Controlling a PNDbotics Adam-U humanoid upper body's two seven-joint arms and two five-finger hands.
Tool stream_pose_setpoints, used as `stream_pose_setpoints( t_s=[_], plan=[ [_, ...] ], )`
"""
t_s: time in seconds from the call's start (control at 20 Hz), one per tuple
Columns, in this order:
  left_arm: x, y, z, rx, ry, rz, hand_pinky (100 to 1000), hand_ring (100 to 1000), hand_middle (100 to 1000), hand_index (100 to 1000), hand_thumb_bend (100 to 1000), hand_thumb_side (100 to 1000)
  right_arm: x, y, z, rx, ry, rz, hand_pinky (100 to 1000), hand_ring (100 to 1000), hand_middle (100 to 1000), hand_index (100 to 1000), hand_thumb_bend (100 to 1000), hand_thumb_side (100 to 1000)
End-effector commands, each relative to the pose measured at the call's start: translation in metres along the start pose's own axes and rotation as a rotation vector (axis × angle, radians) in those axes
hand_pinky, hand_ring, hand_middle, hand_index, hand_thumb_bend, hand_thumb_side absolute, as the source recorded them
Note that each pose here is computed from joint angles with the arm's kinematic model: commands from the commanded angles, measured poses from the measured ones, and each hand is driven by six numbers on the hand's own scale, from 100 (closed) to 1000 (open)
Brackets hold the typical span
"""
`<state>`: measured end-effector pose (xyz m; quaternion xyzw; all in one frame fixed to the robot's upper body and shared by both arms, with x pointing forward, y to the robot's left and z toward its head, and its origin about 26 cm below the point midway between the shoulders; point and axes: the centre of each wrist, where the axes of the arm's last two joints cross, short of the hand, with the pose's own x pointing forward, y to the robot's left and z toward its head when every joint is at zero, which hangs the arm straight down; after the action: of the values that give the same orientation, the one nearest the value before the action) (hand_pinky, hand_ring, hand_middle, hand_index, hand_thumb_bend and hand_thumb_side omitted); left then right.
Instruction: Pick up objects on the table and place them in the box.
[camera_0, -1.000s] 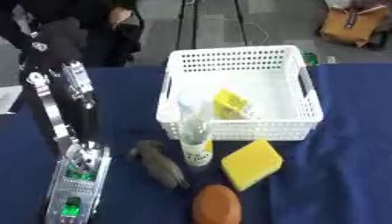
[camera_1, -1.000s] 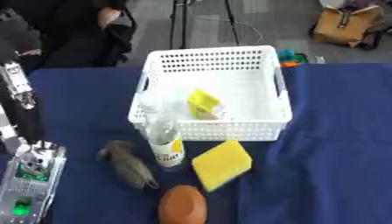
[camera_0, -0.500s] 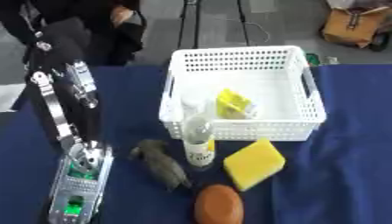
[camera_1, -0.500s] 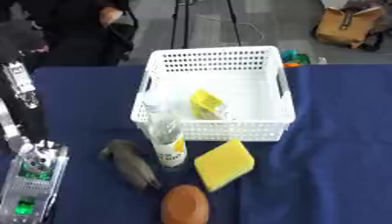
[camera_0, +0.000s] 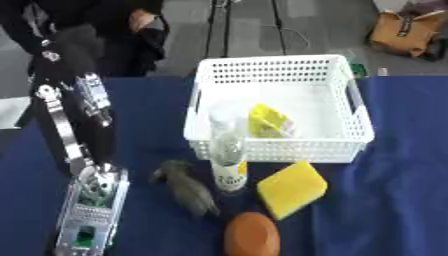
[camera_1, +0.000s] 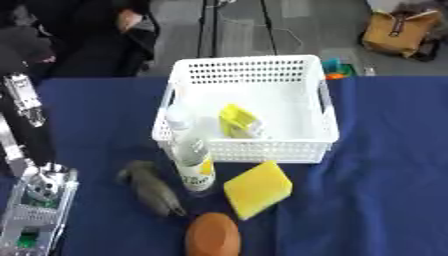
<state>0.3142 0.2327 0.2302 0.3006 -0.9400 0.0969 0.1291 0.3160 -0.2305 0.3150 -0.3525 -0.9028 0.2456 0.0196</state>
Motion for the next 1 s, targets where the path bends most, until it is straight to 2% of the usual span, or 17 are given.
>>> stream_pose_setpoints(
  t_s=[0.05, 0.25, 0.6, 0.7, 0.75, 0.8, 0.85, 1.0],
  plan=[
    [0.003, 0.001, -0.004, 0.000, -0.018, 0.009, 620, 623, 618, 713, 100, 823, 0.011, -0.003, -0.016, 0.080, -0.060, 0.050, 889, 955, 836, 957, 525, 1000],
    [0.003, 0.001, -0.004, -0.002, -0.017, 0.012, 620, 623, 618, 713, 100, 823, 0.017, 0.004, -0.026, 0.186, -0.103, 0.066, 922, 980, 860, 969, 579, 977],
    [0.004, 0.001, -0.003, -0.006, -0.017, 0.014, 621, 623, 619, 714, 100, 822, 0.017, 0.026, -0.041, 0.374, -0.205, 0.088, 968, 1000, 905, 991, 560, 951],
    [0.004, 0.001, -0.003, -0.011, -0.016, 0.014, 621, 623, 619, 714, 100, 820, 0.016, 0.034, -0.048, 0.443, -0.263, 0.107, 987, 1000, 916, 975, 546, 932],
    [0.003, 0.001, -0.002, -0.014, -0.016, 0.013, 622, 623, 619, 714, 100, 819, 0.014, 0.039, -0.053, 0.502, -0.313, 0.131, 1000, 1000, 951, 978, 483, 910],
    [0.003, 0.001, -0.002, -0.016, -0.016, 0.013, 622, 623, 619, 714, 100, 819, 0.011, 0.044, -0.057, 0.560, -0.361, 0.158, 1000, 1000, 951, 978, 483, 910],
    [0.003, 0.002, -0.002, -0.018, -0.016, 0.011, 621, 623, 619, 714, 100, 821, 0.007, 0.048, -0.060, 0.614, -0.409, 0.185, 1000, 1000, 986, 984, 424, 894],
    [0.003, 0.002, -0.001, -0.024, -0.014, 0.010, 621, 623, 619, 714, 100, 822, -0.010, 0.058, -0.068, 0.741, -0.527, 0.258, 1000, 1000, 993, 982, 400, 887]
  ],
)
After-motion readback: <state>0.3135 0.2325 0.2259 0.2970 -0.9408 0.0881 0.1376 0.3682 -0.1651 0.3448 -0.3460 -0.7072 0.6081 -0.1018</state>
